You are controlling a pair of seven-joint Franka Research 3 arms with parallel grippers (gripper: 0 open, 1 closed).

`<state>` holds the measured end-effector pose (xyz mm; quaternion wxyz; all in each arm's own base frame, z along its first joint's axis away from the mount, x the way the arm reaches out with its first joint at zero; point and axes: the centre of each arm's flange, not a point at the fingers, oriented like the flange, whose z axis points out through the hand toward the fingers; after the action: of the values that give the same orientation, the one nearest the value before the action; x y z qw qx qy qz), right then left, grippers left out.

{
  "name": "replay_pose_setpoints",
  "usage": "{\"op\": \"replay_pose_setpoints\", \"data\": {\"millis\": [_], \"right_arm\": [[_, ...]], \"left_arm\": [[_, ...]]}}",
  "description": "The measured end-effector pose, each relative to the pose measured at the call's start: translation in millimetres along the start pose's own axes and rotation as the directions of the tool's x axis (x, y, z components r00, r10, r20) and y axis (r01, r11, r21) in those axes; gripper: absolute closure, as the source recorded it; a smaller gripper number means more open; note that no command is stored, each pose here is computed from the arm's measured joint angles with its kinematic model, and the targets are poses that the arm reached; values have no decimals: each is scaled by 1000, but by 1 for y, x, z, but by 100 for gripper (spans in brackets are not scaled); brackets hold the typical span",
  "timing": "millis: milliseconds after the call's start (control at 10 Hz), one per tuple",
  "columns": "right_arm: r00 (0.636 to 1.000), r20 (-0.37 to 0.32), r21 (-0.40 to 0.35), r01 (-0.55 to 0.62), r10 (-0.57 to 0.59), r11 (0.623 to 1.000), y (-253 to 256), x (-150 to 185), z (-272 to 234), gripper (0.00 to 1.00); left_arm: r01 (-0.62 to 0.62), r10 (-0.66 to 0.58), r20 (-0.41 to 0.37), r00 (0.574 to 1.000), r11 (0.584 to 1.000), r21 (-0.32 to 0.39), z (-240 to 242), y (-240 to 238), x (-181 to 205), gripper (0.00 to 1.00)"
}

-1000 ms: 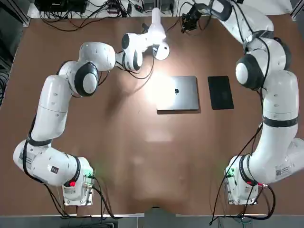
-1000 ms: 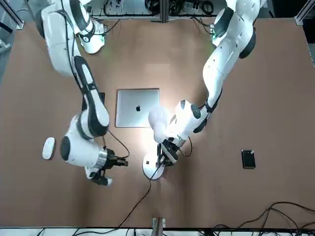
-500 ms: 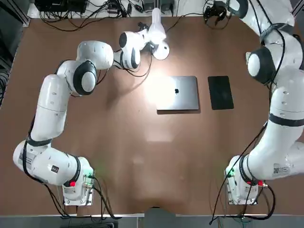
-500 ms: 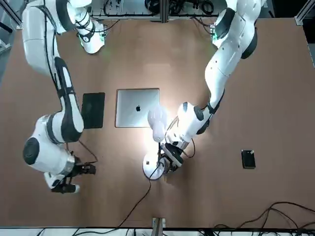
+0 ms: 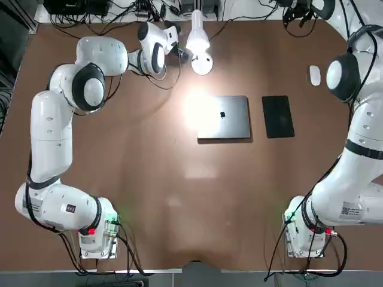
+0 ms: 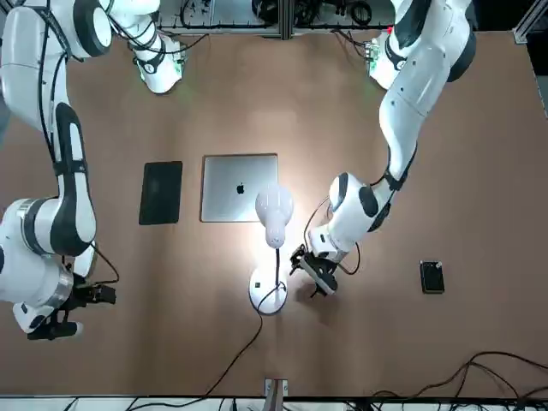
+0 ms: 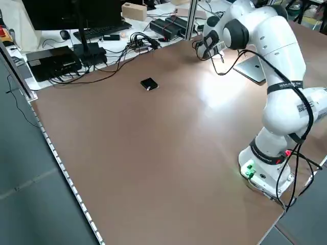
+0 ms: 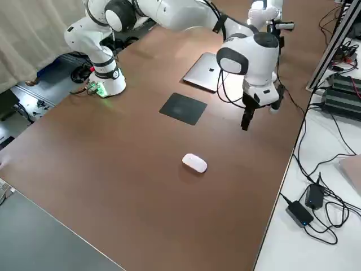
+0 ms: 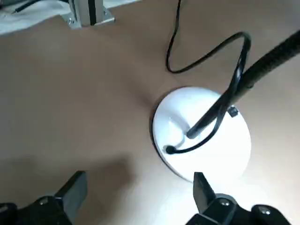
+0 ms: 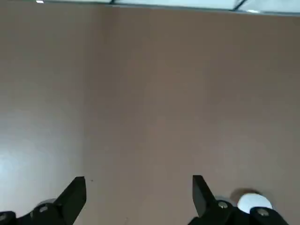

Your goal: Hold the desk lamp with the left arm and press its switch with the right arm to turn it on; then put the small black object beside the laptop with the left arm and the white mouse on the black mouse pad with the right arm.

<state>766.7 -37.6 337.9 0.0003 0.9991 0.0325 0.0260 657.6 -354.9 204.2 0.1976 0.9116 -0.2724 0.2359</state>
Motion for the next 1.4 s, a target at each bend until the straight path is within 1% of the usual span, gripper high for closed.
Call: {"op": "replay_pose_setpoints", "data": {"millis": [100,200,300,400,500,600,700,800,900,1000,1100,1200,1300,1400], "right_arm": [[1000,5,-7,-1,1,1000,3,-2,-4,0],[1000,11,-15,0,0,1000,5,-4,-6,0],[1000,18,-36,6,-5,999,8,-5,-5,0],[1000,29,-66,12,-10,998,15,-8,-3,0],[999,40,-89,18,-15,996,34,-12,0,0],[998,57,-93,25,-20,995,65,-20,5,0],[996,89,-86,30,-23,996,102,-34,17,0],[991,130,-72,20,-11,997,139,-56,41,0],[992,128,-68,2,6,998,168,-83,69,0],[996,84,-75,-2,8,997,184,-112,96,0],[998,65,-74,10,-5,997,190,-143,117,0],[998,69,-66,18,-14,998,195,-169,129,0],[997,74,-61,19,-15,998,197,-180,130,0],[998,68,-53,22,-18,998,192,-180,125,0]], "left_arm": [[51,-51,65,997,999,-11,-10,-10,1,0],[141,-139,124,982,990,-2,-27,-31,4,0],[198,-200,170,965,980,31,-51,-57,9,0],[219,-228,211,950,973,69,-82,-80,16,0],[231,-247,249,936,968,95,-115,-92,26,0],[242,-265,273,925,963,116,-152,-103,37,0],[255,-284,284,916,957,135,-189,-114,45,0],[260,-299,292,909,951,165,-225,-129,49,0],[263,-315,299,901,943,202,-258,-144,49,0],[289,-351,306,885,929,229,-280,-157,46,0],[319,-391,316,864,913,255,-293,-171,38,0],[340,-423,320,848,897,284,-300,-186,30,0],[353,-449,323,833,881,314,-307,-202,20,0],[362,-474,329,817,865,347,-314,-216,10,0]]}}
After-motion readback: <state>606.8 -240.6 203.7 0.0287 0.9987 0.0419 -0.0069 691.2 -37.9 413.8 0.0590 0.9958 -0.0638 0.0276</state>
